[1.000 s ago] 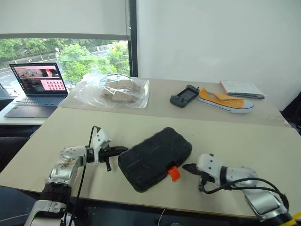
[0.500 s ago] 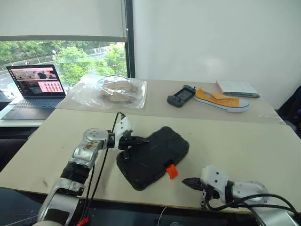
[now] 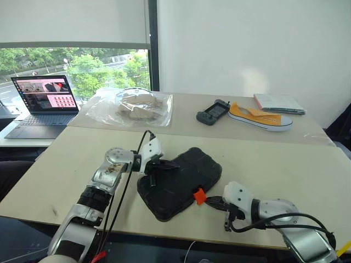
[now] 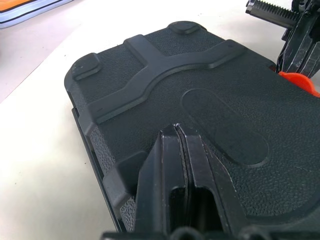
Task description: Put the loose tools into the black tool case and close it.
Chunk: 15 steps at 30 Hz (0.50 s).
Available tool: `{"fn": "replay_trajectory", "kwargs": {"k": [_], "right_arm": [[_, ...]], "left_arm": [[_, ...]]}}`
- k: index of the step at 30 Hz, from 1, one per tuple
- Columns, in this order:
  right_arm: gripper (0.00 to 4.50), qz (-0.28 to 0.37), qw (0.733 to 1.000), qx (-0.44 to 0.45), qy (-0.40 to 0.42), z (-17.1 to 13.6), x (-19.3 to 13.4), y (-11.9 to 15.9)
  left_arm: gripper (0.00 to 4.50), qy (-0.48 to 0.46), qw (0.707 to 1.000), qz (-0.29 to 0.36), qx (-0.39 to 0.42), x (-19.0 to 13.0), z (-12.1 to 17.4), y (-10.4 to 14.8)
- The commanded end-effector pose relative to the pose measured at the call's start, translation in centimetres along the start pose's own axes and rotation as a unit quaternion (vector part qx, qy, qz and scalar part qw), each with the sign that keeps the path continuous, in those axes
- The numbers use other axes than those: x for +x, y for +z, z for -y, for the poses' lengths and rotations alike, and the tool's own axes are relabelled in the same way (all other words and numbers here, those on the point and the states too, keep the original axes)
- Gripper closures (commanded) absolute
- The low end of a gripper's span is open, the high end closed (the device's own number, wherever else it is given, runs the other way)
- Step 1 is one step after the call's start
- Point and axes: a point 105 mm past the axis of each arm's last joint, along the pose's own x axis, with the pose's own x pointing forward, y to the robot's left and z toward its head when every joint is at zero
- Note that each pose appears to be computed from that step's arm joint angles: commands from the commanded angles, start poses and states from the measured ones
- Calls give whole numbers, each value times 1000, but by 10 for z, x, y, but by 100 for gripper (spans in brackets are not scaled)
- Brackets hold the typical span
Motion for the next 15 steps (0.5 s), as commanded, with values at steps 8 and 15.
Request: {"fn": "replay_trajectory", "kwargs": {"k": [8, 15], "right_arm": [[450, -27, 999, 0, -20, 10, 17, 0], [450, -39, 999, 4, -10, 2, -2, -3]], "left_arm": [[447, -18, 999, -38, -24, 7, 14, -31], [447, -36, 998, -54, -19, 9, 21, -38]]}}
